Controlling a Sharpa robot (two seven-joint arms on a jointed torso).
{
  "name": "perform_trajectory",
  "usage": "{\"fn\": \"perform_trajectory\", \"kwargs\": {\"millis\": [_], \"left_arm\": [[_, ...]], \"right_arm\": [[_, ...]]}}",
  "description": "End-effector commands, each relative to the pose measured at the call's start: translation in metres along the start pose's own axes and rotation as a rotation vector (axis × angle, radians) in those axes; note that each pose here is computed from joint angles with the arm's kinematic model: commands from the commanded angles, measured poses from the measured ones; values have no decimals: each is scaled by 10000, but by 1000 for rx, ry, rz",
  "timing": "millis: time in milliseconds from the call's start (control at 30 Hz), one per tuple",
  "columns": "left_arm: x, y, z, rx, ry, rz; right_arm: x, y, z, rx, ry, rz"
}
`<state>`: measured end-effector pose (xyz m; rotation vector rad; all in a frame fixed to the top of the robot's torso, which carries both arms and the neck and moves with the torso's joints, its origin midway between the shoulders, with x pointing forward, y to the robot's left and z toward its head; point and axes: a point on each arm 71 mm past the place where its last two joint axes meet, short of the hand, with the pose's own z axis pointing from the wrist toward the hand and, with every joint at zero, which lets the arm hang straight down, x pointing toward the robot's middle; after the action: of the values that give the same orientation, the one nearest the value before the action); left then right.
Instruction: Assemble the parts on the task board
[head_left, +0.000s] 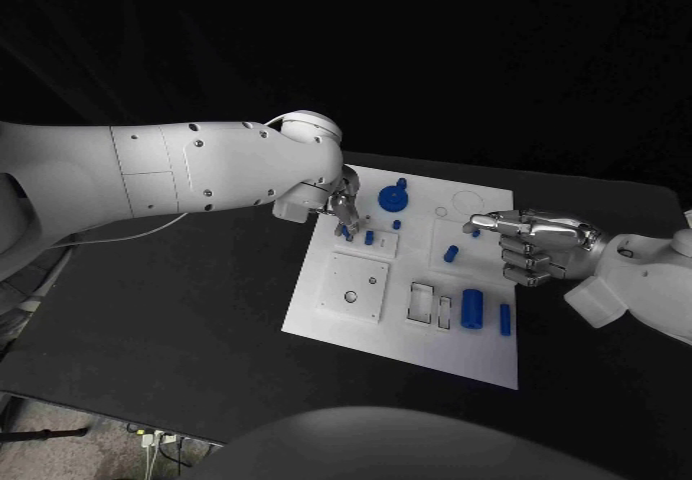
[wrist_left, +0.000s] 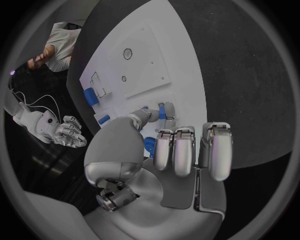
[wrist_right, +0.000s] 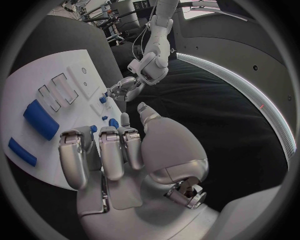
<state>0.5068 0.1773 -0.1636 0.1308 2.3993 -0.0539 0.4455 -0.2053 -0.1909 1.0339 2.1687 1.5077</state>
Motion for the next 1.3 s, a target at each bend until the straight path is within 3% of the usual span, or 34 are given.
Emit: {"fn": "perform_trajectory", "kwargs": {"millis": [33, 533, 1300], "left_arm": [[-6, 107, -6, -157, -4, 6], [55, 58, 57, -147, 30, 9], [69, 50, 66, -140, 34, 6]], "right_arm": [[18, 4, 5, -13, 19, 0], [17, 3, 6, -14, 18, 1], [14, 2, 5, -14, 16, 2]]}}
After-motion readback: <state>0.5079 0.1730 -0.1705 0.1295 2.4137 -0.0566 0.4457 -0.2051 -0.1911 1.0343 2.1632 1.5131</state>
